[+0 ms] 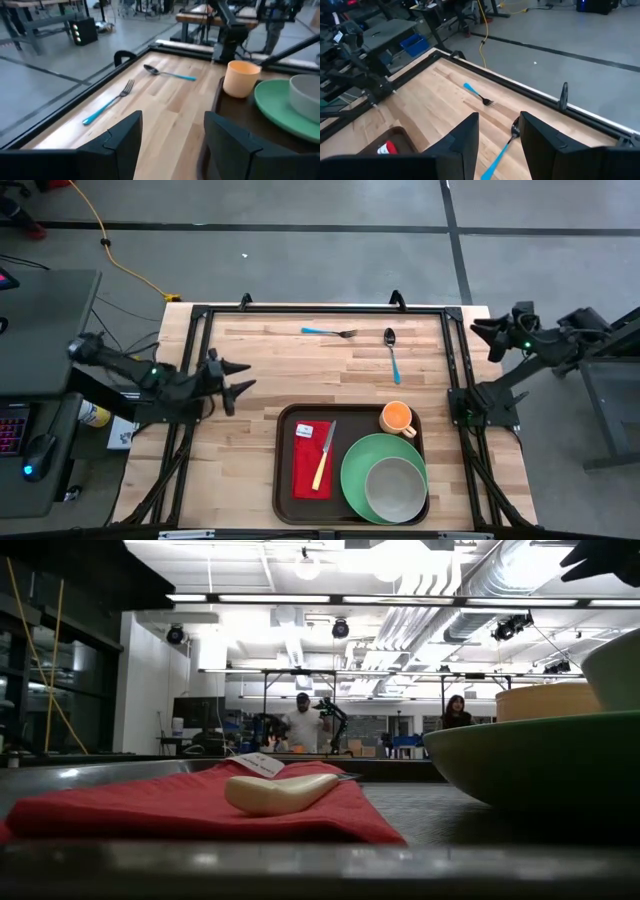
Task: Set up tray
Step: Put the blue fork on the top of red cloth table napkin
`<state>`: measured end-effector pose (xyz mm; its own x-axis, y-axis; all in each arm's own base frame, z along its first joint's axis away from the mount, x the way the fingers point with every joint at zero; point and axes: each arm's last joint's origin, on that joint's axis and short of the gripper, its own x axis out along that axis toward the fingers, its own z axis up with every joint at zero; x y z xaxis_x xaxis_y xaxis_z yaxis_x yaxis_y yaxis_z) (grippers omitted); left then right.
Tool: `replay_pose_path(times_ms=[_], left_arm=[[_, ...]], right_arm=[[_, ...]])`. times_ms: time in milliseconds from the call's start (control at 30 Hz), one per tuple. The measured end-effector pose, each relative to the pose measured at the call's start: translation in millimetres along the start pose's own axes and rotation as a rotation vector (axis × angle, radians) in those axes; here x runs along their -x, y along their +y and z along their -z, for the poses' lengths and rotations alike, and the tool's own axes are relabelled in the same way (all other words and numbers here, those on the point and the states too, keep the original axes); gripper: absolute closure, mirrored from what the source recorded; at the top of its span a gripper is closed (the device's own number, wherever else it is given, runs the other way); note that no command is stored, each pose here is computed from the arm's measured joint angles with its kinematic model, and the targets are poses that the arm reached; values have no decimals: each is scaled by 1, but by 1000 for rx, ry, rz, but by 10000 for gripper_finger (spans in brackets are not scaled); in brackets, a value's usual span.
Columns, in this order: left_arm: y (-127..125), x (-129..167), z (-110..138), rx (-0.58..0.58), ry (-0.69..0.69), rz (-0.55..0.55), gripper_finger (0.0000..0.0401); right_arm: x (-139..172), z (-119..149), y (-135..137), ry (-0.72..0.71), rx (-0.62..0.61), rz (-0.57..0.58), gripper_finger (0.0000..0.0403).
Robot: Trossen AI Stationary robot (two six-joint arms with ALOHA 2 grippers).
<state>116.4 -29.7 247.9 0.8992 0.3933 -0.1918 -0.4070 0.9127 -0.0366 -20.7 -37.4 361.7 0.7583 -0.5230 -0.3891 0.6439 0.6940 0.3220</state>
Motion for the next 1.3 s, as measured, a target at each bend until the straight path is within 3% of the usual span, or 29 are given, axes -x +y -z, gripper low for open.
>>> replay_pose_path(times_ms=[233,367,533,667,767,967,1167,1300], left_arm=[[37,-34,-4,-14,91,53,161],[65,-60,-8,-19,129,125,185],[98,-106,-10,-10,257,234,223],[119,-151,-13,-53,404,246,237],[131,-185,-19,-140,532,247,236],[141,-250,-39,-419,743,273,220],[128,-300,-56,-665,846,383,206],[117,-330,-65,-854,888,324,194]], right_arm=[[-4,-1,6,-3,33,-8,284],[-5,-1,11,6,53,1,284],[-7,0,17,36,75,-2,284],[-8,1,18,45,79,-4,284],[-8,1,18,50,78,-7,284],[-8,1,19,66,61,-17,284],[-8,1,19,75,48,-24,284],[-8,1,19,70,45,-23,284]])
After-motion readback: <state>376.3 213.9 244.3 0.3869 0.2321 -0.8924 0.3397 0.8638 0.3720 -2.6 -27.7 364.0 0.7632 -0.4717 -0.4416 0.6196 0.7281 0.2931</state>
